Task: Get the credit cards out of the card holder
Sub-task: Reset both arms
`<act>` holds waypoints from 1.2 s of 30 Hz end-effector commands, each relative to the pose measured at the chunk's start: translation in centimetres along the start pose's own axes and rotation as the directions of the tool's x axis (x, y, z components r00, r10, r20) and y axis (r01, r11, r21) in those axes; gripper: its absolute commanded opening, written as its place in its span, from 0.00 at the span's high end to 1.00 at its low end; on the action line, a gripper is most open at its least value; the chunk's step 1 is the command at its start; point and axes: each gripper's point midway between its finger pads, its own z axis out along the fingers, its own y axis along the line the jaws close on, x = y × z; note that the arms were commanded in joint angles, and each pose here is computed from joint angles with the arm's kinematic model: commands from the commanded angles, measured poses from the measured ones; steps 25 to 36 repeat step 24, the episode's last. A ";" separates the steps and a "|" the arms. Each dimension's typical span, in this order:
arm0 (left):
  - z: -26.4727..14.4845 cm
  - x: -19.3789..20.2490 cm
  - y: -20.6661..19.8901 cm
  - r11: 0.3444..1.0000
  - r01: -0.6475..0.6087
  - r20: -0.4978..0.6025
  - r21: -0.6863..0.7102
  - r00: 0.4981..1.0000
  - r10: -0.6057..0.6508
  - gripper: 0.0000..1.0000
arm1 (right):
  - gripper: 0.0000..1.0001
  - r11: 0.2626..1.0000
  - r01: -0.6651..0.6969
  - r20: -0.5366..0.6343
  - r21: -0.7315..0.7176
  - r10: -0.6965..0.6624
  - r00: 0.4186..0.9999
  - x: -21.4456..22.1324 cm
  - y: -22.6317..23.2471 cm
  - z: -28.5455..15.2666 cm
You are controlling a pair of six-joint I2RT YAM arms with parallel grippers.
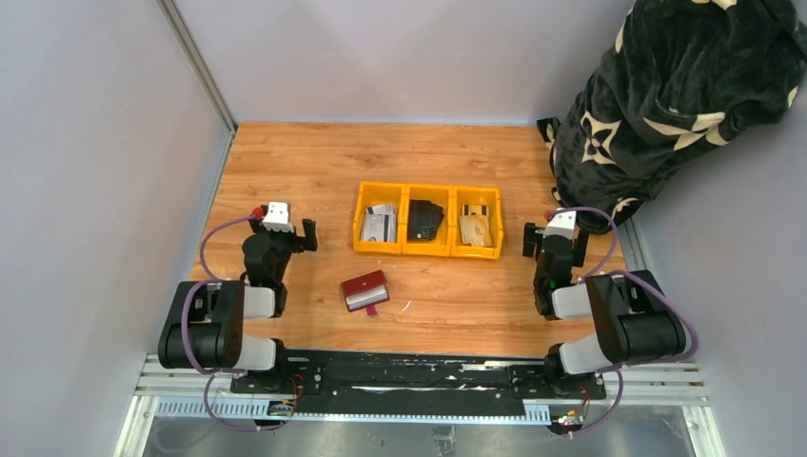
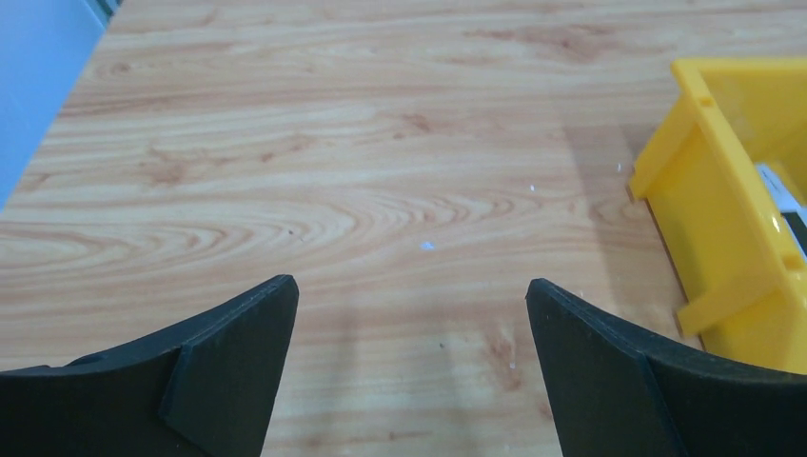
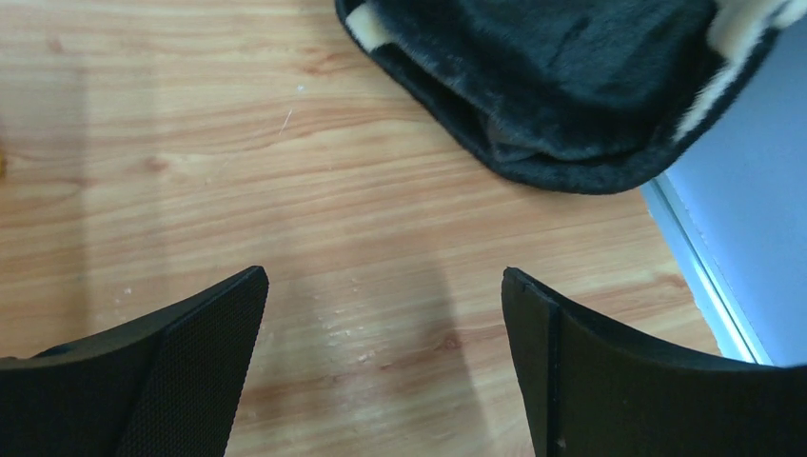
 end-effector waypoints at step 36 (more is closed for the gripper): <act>1.0 -1.1 0.3 0.997 -0.032 0.006 -0.067 0.999 0.033 0.00 | 0.03 0.999 -0.015 0.023 -0.040 0.016 1.000 -1.0 0.1 0.9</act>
